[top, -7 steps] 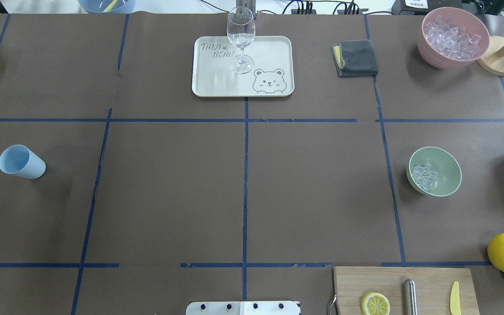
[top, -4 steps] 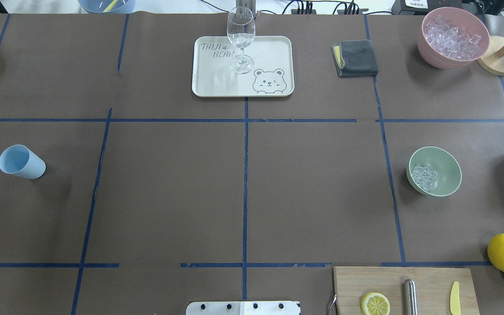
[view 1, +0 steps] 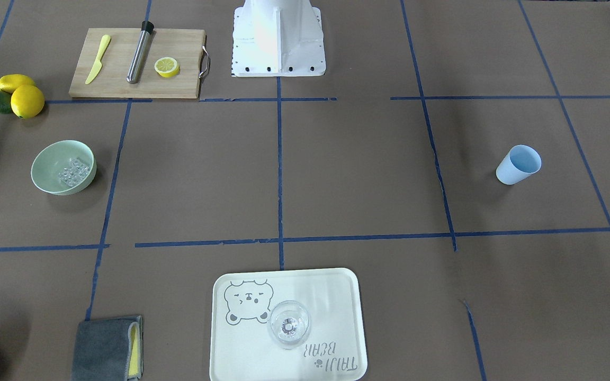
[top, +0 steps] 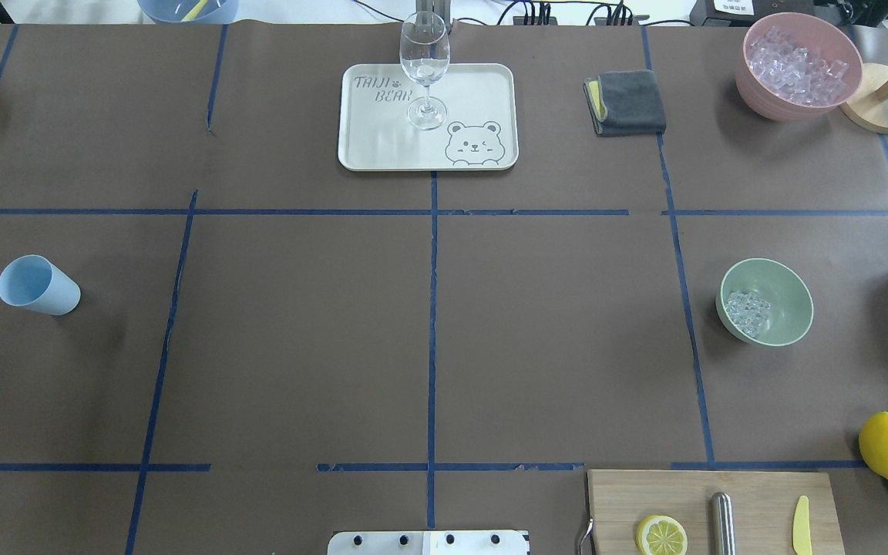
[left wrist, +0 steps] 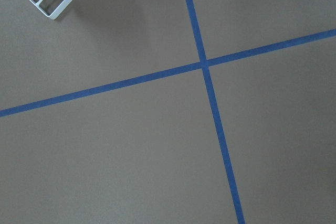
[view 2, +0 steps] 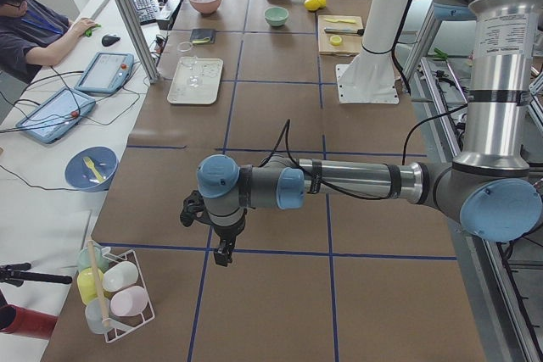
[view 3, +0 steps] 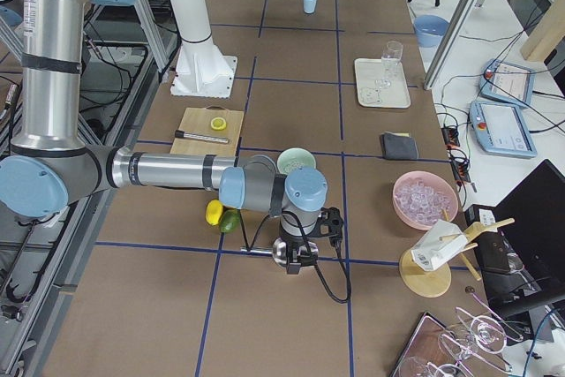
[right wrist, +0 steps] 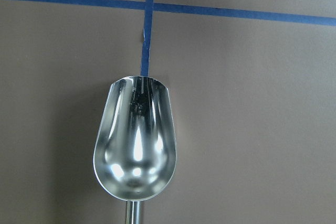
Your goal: Pour ice into bowl
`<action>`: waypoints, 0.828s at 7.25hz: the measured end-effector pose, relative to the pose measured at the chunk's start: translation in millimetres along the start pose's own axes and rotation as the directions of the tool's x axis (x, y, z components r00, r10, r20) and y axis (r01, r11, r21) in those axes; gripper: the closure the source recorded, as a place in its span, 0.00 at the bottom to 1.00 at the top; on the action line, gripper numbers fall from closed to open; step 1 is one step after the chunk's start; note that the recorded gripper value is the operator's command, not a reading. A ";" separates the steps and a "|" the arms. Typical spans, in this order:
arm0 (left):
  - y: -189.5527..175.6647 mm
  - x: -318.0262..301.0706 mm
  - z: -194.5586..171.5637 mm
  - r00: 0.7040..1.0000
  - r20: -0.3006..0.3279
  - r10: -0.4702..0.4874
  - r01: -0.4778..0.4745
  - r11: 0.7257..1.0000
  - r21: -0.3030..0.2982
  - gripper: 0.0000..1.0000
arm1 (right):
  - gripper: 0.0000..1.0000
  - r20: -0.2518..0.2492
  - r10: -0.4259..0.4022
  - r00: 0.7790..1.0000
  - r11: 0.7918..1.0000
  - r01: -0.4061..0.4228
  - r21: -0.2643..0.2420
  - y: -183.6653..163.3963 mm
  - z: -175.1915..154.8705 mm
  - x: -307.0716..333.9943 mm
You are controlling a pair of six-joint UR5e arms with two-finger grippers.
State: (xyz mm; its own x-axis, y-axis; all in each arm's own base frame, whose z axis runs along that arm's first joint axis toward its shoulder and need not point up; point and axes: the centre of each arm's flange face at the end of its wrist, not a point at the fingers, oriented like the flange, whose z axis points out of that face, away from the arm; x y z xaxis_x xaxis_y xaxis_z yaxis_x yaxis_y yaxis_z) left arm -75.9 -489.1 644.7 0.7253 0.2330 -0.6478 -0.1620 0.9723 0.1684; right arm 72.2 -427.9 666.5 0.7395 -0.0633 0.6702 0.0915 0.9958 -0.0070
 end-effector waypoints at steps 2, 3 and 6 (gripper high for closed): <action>-1.1 1.2 -0.7 1.000 0.000 0.006 -0.006 1.000 0.002 0.00 | 0.00 0.002 -0.006 1.000 1.000 0.006 -0.006 2.6 2.6 0.3; -1.3 1.6 -1.1 1.000 0.000 0.007 -0.007 1.000 0.003 0.00 | 0.00 0.003 -0.007 1.000 1.000 0.007 -0.008 3.4 3.9 0.2; -1.8 2.7 -2.4 1.000 0.000 0.010 -0.010 1.000 0.006 0.00 | 0.00 0.003 -0.011 1.000 1.000 0.011 -0.013 3.2 5.9 -1.4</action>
State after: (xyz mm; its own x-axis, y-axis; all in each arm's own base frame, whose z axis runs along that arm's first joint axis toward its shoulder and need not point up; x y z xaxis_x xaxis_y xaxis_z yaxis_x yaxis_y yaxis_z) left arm -75.2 -490.2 640.8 0.7237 0.2429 -0.6460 -0.1653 0.9698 0.1795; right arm 67.5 -424.2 670.0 0.7361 -0.0744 0.6728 0.1086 0.9940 -0.0089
